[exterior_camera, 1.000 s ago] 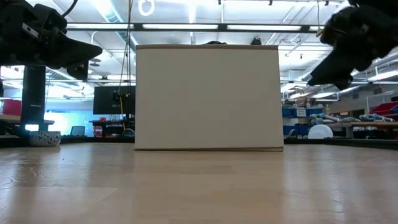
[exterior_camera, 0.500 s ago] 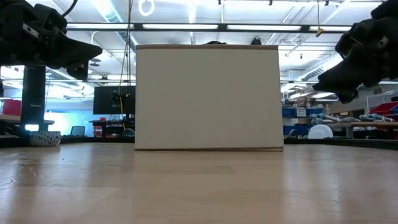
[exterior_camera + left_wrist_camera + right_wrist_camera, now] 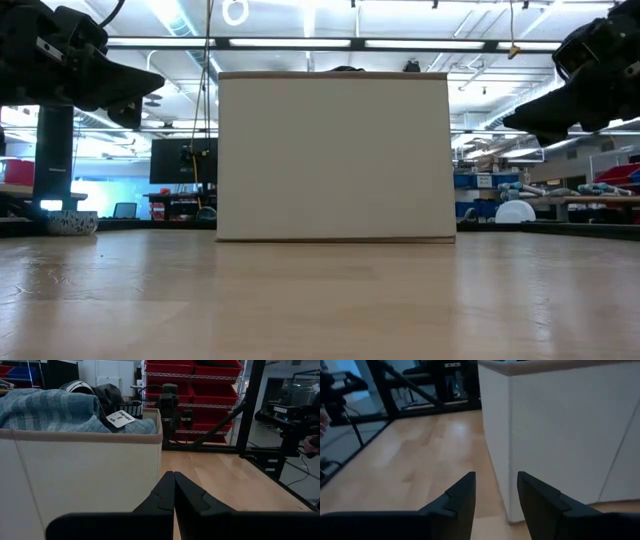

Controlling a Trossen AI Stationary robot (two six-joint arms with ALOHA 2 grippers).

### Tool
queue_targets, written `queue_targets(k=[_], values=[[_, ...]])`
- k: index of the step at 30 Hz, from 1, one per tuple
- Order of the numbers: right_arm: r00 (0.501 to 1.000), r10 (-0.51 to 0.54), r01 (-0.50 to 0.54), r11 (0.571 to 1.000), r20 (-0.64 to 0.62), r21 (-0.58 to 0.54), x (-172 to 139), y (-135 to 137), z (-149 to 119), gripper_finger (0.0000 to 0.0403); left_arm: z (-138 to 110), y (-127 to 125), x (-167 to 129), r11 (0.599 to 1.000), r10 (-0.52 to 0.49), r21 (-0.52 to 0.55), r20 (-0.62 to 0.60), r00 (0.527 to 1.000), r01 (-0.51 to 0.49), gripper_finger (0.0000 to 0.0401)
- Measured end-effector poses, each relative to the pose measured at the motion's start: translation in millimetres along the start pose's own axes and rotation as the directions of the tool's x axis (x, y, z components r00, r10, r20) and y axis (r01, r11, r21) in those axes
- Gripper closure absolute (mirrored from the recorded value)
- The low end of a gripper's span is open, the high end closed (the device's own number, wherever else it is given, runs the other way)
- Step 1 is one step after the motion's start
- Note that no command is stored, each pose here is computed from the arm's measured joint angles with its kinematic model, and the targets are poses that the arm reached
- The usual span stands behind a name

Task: Sort clothes
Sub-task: Return to Home Position

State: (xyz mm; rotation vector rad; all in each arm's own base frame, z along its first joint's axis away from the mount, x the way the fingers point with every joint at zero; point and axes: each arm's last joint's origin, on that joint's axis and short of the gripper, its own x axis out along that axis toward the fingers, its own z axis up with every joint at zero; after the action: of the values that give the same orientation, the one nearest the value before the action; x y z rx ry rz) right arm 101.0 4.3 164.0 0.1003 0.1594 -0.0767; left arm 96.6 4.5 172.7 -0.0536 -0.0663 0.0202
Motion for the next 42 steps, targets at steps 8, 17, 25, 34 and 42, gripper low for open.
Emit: queue_targets(k=[8,17,25,34,42], values=[[0.999,-0.01,0.002,0.989,-0.053,-0.146,4,0,-4,0.0257,1,0,0,1.0,0.0,0.015,0.008,1.0,0.0,0.0394],[0.992,0.003,-0.007,0.999,-0.128,-0.037,10,1,-10,0.0257,3,0,0,0.997,-0.001,0.078,0.032,0.999,-0.001,0.0394],[0.995,0.006,-0.009,0.999,-0.103,-0.032,11,1,-8,0.0257,3,0,0,0.997,-0.001,0.079,0.031,1.0,-0.001,0.0394],[0.995,0.008,-0.011,0.999,-0.1,-0.031,11,1,-8,0.0257,3,0,0,0.997,-0.001,0.08,0.03,1.0,-0.001,0.0394],[0.995,0.009,-0.012,0.999,-0.096,-0.03,11,1,-7,0.0257,3,0,0,0.997,-0.001,0.08,0.03,1.0,-0.001,0.0394]])
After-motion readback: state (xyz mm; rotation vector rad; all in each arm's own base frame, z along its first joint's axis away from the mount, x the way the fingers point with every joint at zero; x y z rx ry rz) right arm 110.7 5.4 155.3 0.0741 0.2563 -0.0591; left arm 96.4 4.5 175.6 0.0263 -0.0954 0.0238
